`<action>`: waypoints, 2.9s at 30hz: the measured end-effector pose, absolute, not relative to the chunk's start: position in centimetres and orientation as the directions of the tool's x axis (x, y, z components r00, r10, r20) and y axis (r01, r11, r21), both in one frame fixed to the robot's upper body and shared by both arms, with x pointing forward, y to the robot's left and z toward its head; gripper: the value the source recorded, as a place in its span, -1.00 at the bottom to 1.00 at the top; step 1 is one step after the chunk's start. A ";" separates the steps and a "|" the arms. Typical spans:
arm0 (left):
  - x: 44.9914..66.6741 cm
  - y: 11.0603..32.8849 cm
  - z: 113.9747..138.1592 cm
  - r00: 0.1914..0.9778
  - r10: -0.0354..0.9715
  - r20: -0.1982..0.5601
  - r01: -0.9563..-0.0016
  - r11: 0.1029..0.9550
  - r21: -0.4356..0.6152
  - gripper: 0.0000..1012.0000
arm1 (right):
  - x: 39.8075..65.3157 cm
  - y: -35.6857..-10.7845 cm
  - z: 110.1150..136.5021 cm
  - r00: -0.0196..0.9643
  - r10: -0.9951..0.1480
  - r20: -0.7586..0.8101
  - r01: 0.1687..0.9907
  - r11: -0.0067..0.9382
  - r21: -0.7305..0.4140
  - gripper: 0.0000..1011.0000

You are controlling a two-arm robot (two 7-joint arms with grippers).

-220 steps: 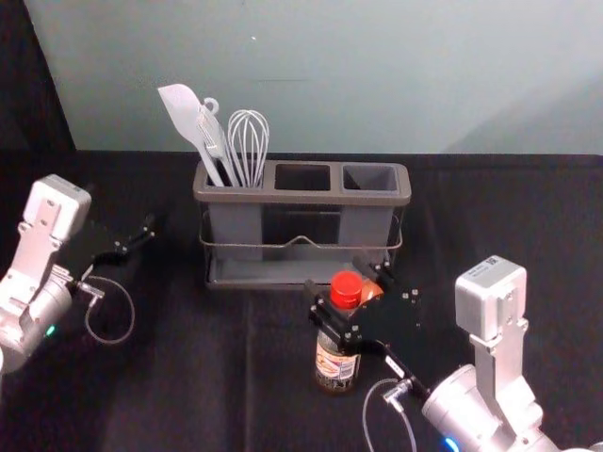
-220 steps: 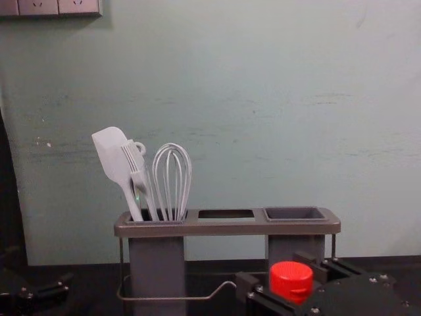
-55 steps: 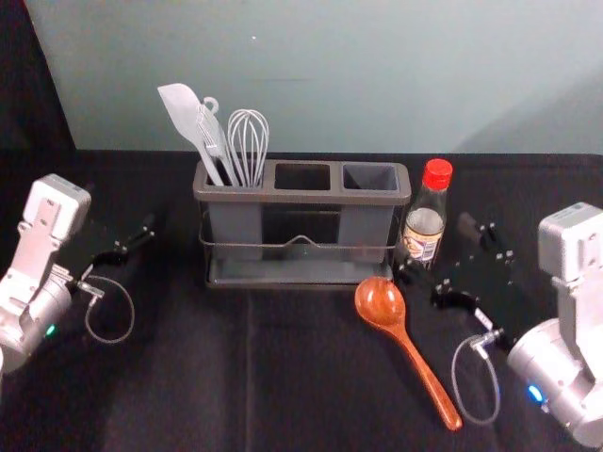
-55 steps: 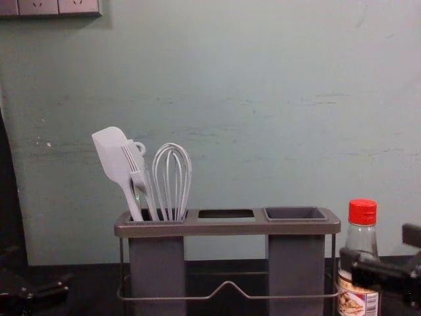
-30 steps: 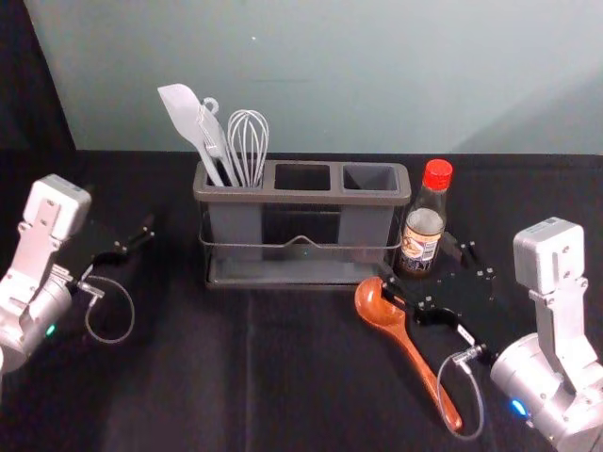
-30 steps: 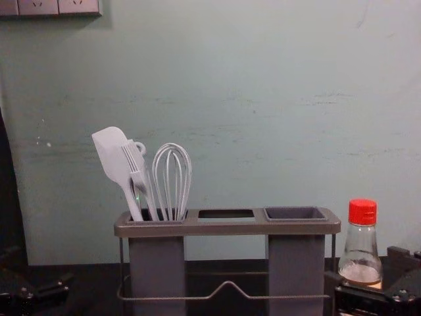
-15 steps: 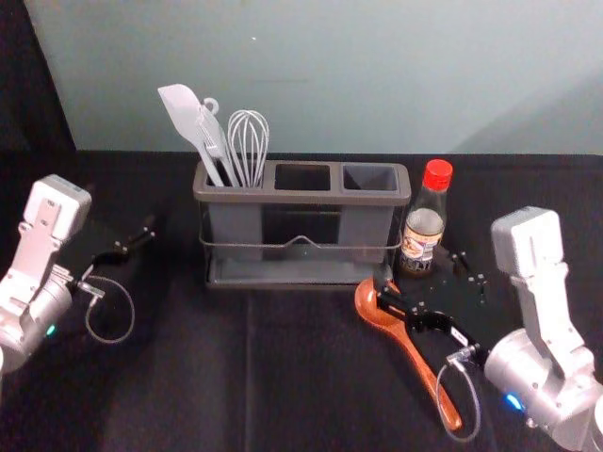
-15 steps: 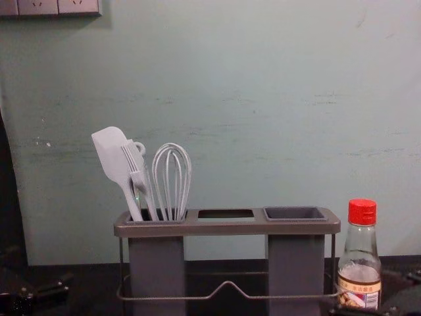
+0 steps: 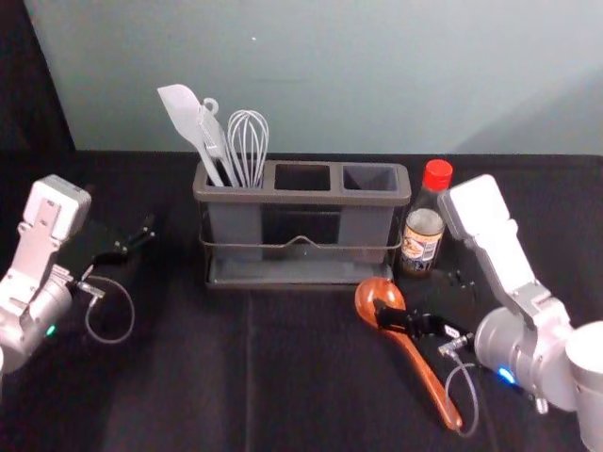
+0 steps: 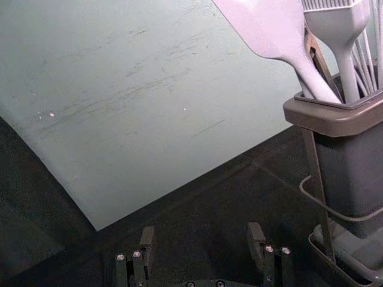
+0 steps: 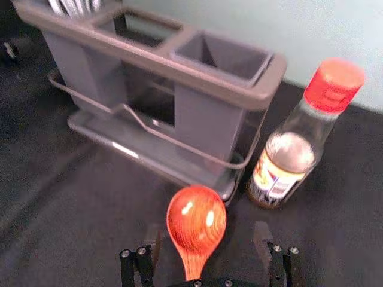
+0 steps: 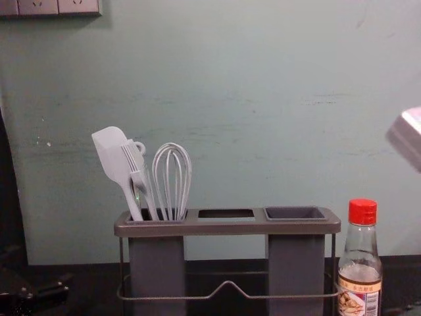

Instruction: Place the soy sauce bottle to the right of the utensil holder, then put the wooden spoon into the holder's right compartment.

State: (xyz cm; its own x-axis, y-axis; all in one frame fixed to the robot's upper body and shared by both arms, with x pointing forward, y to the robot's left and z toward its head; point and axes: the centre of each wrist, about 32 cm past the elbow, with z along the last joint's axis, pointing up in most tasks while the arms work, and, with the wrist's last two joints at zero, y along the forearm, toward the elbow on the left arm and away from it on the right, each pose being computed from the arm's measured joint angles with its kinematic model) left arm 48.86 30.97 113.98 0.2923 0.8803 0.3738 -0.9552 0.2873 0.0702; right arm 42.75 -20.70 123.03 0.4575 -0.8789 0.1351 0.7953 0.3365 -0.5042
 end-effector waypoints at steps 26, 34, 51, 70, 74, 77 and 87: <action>48.9 31.0 114.0 0.292 0.880 0.374 -0.955 0.287 0.070 0.98 | 47.6 -19.4 124.0 0.496 -0.867 0.047 0.657 0.339 -0.674 0.98; 48.9 31.0 114.0 0.292 0.880 0.374 -0.955 0.287 0.070 0.98 | 48.3 -19.1 123.9 0.500 -0.864 0.052 0.645 0.332 -0.688 0.98; 48.9 31.0 114.0 0.292 0.880 0.374 -0.955 0.287 0.070 0.98 | 50.0 -18.5 123.4 0.501 -0.864 0.039 0.624 0.329 -0.709 0.98; 48.9 31.0 114.0 0.292 0.880 0.374 -0.955 0.287 0.070 0.98 | 50.8 -18.0 123.1 0.501 -0.864 0.044 0.614 0.319 -0.722 0.98; 48.9 31.0 114.0 0.292 0.880 0.374 -0.955 0.287 0.070 0.98 | 50.9 -18.0 123.1 0.499 -0.866 0.041 0.613 0.319 -0.723 0.98; 48.9 31.0 114.0 0.292 0.880 0.374 -0.955 0.287 0.070 0.98 | 50.9 -17.9 123.0 0.498 -0.866 0.038 0.612 0.319 -0.724 0.98; 48.9 31.0 114.0 0.292 0.880 0.374 -0.955 0.287 0.070 0.98 | 51.1 -18.0 122.9 0.493 -0.869 0.033 0.610 0.318 -0.726 0.98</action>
